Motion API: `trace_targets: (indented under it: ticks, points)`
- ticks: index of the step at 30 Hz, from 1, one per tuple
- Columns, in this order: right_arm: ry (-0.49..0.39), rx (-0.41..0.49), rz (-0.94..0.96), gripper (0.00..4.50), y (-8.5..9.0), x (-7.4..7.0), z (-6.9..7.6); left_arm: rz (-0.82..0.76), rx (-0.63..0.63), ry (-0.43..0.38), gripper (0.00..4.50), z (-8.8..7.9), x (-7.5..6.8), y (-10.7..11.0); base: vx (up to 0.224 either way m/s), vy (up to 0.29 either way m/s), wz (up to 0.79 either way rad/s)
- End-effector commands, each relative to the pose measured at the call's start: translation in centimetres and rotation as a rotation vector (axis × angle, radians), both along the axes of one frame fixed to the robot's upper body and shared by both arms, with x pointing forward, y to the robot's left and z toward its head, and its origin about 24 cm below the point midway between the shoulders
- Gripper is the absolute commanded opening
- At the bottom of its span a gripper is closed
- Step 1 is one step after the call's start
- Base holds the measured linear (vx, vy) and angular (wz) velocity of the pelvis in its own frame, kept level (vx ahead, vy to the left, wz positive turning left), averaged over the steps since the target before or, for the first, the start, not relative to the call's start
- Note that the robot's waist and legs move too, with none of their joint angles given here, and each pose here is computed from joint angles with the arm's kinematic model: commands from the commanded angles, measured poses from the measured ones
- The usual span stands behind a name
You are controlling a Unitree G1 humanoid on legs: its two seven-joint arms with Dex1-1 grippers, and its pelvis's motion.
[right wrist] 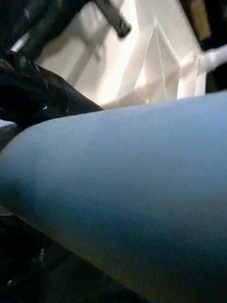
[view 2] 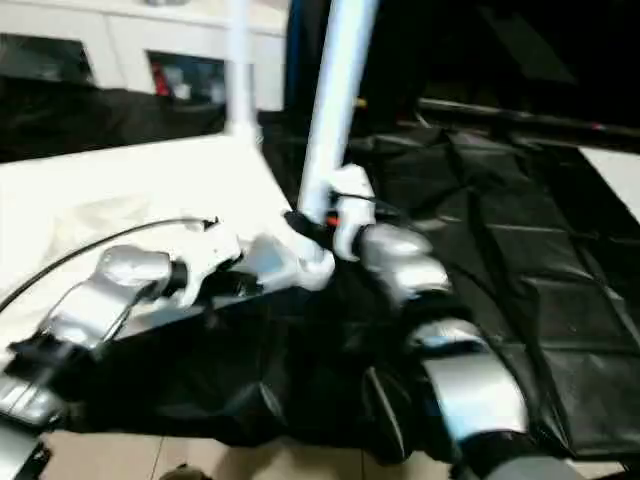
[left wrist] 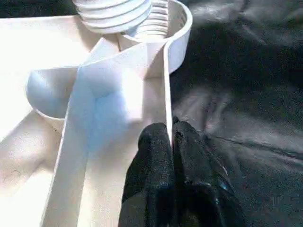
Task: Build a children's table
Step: Insert table leg to table base
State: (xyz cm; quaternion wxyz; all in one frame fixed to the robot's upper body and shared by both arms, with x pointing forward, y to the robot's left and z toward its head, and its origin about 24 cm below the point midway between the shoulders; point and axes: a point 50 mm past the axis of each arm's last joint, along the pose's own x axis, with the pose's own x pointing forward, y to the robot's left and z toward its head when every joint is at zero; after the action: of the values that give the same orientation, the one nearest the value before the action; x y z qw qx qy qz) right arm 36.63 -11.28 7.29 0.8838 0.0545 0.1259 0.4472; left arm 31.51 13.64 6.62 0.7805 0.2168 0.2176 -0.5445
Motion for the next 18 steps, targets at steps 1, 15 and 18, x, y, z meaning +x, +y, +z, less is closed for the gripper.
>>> trace_targets:
  ticks: [1,15,18]
  points:
    - [0.075,0.023,0.03,1.9,-0.4,-0.8,-1.0,-0.087,-0.108,-0.086,0.0,2.2,0.0,-1.7,0.0,0.0,0.0]
    - [0.103,0.076,0.046,1.9,-1.3,-2.1,-1.3,-0.079,-0.112,-0.096,0.0,2.2,-0.2,-1.6,0.0,0.0,0.0]
    - [0.11,0.08,0.02,1.9,-1.5,-2.1,-1.5,-0.082,-0.12,-0.096,0.0,2.2,-0.3,-1.7,0.0,0.0,0.0]
